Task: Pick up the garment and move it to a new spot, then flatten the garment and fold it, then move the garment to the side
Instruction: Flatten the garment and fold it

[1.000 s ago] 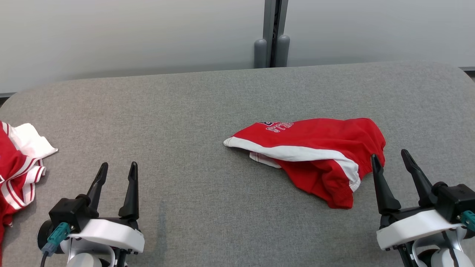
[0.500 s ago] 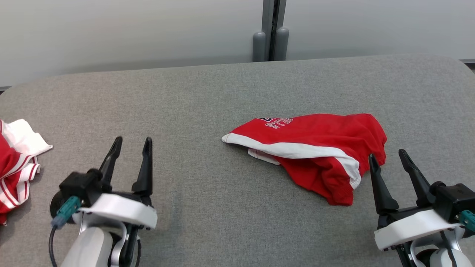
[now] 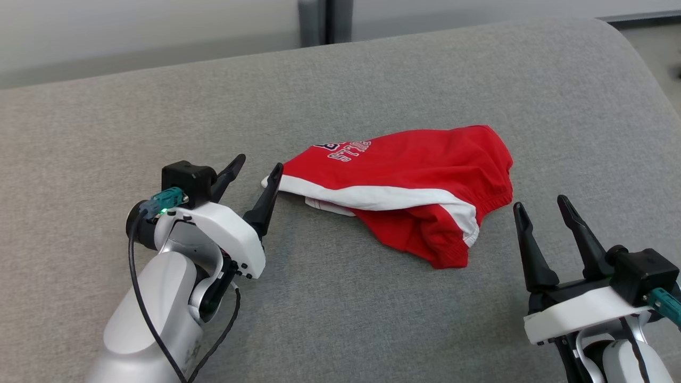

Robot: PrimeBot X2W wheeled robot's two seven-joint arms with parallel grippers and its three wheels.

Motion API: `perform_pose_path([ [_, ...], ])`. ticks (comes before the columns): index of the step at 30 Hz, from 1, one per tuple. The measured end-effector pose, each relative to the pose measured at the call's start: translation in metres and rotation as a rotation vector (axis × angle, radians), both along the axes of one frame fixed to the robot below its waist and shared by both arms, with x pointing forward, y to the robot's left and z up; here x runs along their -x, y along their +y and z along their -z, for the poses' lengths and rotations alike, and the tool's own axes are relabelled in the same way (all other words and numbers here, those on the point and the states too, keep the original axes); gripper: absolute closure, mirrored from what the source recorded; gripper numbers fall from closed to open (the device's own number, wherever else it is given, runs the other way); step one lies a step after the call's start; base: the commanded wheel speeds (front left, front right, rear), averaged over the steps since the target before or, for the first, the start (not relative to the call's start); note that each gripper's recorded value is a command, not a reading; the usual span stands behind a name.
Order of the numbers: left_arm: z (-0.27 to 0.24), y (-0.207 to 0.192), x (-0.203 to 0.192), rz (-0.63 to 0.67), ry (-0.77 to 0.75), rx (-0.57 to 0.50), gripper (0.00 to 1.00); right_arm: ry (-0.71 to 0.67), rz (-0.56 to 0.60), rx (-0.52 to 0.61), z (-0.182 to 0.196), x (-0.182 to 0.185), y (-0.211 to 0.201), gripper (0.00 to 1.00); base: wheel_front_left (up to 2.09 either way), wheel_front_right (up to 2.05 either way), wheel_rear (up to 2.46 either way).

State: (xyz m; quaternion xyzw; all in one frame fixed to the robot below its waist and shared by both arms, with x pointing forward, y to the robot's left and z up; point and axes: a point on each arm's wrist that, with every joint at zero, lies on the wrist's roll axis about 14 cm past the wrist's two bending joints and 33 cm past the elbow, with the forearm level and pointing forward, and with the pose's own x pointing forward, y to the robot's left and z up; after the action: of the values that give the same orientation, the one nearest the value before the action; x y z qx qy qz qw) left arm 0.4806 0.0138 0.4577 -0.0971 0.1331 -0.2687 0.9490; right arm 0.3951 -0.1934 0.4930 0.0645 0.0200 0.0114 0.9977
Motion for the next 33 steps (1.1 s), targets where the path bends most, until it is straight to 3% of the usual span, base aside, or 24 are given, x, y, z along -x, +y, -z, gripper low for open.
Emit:
perform_pose_path([
  [5,0.052,-0.023,-0.003,0.079,0.180,-0.042,0.00,0.039,0.062,-0.009,0.017,0.007,-0.019,0.00,0.00,0.00,0.00],
  [14,0.096,-0.025,-0.003,0.117,0.340,-0.136,0.00,0.067,0.099,-0.019,0.030,0.010,-0.029,0.00,0.00,0.00,0.00],
  [15,0.098,-0.026,-0.002,0.121,0.350,-0.139,0.18,0.066,0.099,-0.019,0.029,0.010,-0.030,0.00,0.00,0.00,0.00],
  [17,0.098,-0.026,-0.003,0.124,0.349,-0.144,1.00,0.058,0.098,-0.018,0.027,0.007,-0.030,0.00,0.00,0.00,0.00],
  [24,0.094,-0.016,-0.002,0.081,0.322,-0.114,1.00,0.046,0.095,-0.023,0.024,0.007,-0.029,0.00,0.00,0.00,0.00],
  [33,0.086,0.030,0.008,-0.110,0.282,-0.013,1.00,0.049,0.066,-0.030,0.025,0.004,-0.019,0.00,0.00,0.00,0.00],
])
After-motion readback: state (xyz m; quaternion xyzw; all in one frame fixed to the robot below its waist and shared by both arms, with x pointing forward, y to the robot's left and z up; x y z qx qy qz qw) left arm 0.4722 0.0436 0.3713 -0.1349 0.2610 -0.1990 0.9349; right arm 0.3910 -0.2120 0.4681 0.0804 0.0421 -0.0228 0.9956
